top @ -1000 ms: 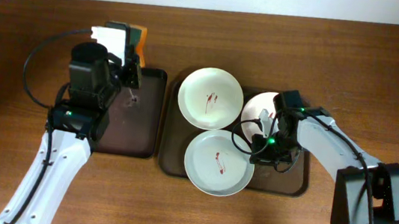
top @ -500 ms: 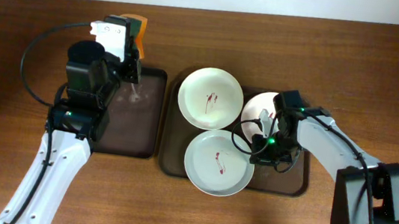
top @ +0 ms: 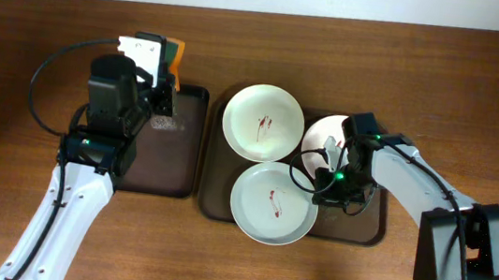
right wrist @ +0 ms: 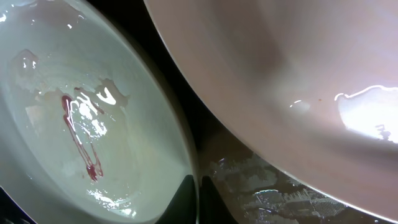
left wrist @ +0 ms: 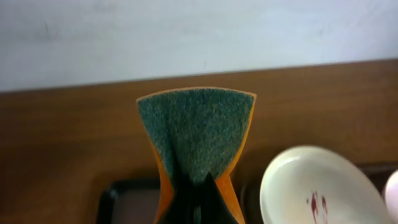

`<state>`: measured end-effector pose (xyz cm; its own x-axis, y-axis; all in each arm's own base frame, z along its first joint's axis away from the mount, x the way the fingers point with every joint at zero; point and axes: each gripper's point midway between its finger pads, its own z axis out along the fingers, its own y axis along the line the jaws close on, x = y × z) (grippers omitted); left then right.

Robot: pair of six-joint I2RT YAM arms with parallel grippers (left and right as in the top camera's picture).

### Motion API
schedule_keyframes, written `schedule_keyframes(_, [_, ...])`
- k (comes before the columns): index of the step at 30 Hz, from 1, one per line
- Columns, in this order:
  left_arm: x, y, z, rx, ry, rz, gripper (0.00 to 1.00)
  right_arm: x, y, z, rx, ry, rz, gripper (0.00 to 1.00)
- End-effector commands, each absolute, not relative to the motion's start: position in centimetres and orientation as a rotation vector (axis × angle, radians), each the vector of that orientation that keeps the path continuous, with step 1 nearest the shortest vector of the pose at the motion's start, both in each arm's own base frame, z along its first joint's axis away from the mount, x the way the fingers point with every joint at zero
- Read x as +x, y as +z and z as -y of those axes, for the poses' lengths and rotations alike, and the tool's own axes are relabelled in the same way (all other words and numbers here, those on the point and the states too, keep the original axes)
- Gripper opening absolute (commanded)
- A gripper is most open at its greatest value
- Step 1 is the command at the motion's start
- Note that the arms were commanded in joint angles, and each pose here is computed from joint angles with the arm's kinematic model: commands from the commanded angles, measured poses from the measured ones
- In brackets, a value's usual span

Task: Clean dirty plates on tray and stack at the side
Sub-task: 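Scrub the front plate with the sponge in the left gripper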

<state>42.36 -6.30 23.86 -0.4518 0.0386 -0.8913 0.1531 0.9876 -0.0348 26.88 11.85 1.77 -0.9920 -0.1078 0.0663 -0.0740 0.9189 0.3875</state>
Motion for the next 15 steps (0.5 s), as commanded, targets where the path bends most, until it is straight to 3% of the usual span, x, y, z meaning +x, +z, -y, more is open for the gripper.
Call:
schedule_keyframes(1, [42.3, 23.4, 6.2, 0.147, -0.124, -2.071, 0.0, 26.5, 1.5, -12.0, 0.141, -0.602, 2.978, 0.04])
schedule_keyframes(10, [40.9, 10.2, 6.5, 0.177, -0.12, -2.488, 0.0, 26.5, 1.5, -12.0, 0.141, -0.601, 2.978, 0.04])
schedule_keyframes(15, [39.4, 5.1, 8.8, 0.253, -0.177, -2.635, 0.0, 26.5, 1.5, -12.0, 0.141, -0.601, 2.978, 0.04])
